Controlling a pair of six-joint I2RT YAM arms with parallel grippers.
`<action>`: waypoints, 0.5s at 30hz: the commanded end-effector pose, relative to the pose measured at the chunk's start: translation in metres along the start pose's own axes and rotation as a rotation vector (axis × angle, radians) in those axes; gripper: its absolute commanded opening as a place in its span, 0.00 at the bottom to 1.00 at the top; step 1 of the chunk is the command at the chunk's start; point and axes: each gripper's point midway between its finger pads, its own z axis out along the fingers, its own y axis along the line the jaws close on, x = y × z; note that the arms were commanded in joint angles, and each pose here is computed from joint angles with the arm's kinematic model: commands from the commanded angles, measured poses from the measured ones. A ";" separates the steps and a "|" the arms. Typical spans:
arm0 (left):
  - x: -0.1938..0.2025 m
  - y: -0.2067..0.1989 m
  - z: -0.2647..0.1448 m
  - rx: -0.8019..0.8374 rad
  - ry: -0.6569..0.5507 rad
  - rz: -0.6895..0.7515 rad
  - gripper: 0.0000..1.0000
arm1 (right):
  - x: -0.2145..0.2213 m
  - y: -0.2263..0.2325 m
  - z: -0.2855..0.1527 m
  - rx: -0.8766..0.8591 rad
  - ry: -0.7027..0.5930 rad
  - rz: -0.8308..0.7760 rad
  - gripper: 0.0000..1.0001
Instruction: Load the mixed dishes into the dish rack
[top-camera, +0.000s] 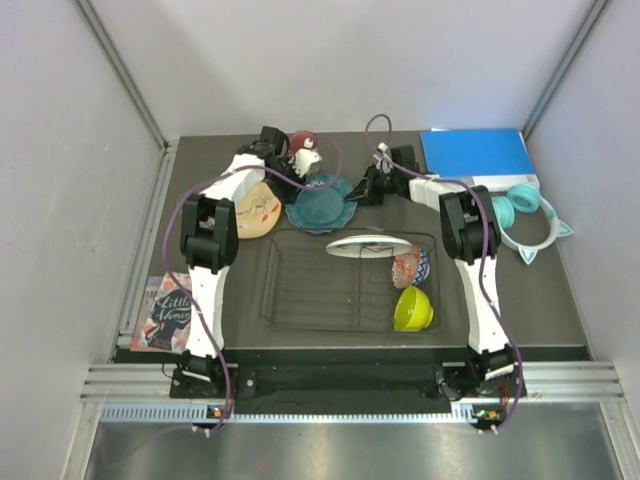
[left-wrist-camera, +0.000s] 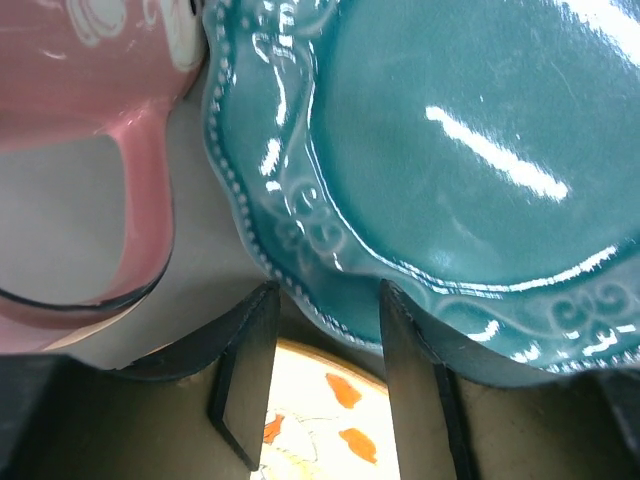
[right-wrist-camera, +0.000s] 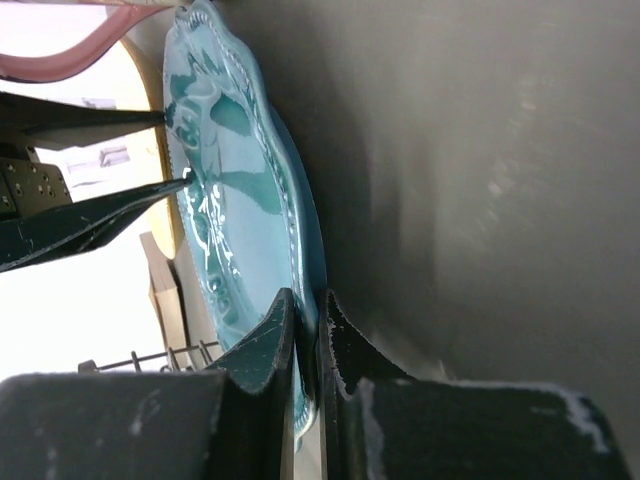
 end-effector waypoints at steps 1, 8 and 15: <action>-0.024 -0.001 -0.024 0.019 -0.084 -0.026 0.50 | -0.055 0.042 -0.059 -0.020 -0.180 -0.124 0.00; -0.033 -0.007 -0.027 0.050 -0.118 -0.042 0.51 | -0.079 0.021 -0.103 0.037 -0.277 -0.095 0.00; -0.043 -0.012 -0.019 0.054 -0.125 -0.004 0.52 | -0.063 -0.002 -0.098 0.055 -0.212 -0.058 0.00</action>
